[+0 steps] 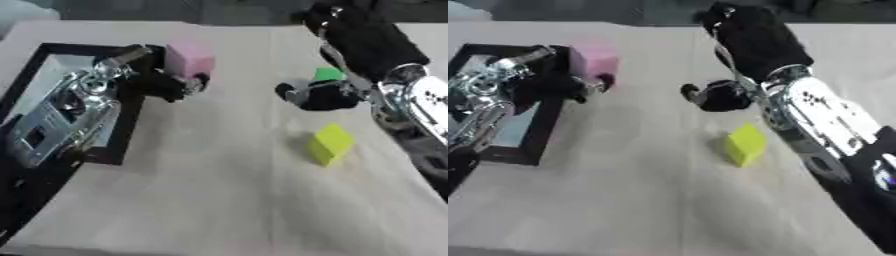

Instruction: Pick up the objects with one hand, pass them to the other hand, and then place them into the box on the other side of the table.

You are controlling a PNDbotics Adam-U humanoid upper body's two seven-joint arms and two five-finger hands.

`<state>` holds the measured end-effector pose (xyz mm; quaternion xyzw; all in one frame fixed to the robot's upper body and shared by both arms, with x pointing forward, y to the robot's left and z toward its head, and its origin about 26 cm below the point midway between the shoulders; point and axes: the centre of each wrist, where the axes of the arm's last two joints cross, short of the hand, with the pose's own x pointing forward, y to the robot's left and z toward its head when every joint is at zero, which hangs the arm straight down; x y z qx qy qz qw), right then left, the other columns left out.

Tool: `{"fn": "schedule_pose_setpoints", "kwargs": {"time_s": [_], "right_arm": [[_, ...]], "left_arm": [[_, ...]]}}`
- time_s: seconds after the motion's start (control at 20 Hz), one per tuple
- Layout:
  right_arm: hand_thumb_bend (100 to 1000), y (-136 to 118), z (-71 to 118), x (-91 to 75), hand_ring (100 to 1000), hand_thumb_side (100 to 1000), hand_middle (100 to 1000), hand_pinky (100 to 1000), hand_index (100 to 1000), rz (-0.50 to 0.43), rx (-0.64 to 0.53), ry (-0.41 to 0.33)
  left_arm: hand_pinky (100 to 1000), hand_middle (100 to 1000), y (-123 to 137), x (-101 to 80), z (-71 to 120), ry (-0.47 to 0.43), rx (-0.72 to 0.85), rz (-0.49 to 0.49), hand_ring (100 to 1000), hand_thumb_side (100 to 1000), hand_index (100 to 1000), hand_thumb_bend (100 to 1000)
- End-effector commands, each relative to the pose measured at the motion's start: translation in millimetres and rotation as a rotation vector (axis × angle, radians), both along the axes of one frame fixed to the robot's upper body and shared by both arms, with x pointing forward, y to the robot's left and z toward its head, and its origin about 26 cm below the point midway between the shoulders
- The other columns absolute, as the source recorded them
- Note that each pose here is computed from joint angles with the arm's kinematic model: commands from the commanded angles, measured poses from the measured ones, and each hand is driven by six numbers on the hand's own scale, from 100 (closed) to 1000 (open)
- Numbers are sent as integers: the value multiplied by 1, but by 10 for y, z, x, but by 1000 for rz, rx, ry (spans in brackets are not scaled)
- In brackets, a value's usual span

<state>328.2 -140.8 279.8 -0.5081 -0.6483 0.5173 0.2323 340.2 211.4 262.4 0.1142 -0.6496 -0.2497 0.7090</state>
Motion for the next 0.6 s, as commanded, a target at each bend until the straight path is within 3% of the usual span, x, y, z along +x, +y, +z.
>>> {"fn": "schedule_pose_setpoints", "kwargs": {"time_s": [0.05,0.3,0.35,0.5,0.6], "right_arm": [[599,-131,150,-39,749,383,751,780,857,-25,42,-60],[599,-154,155,-38,749,383,751,780,857,-27,59,-67],[542,-188,165,-28,751,320,744,791,828,-44,64,-78],[543,-328,288,-55,751,303,744,791,825,-117,131,-177],[540,-422,378,-101,750,298,744,791,824,-148,192,-234]], "left_arm": [[663,496,234,-60,147,-66,36,133,625,123,592,100],[663,496,273,-78,143,-71,31,150,625,123,592,100],[664,499,327,-65,131,-68,38,177,630,113,596,100],[666,502,686,-7,37,-53,54,331,633,112,598,100],[668,504,824,-13,-32,-49,41,369,636,111,600,100]]}}
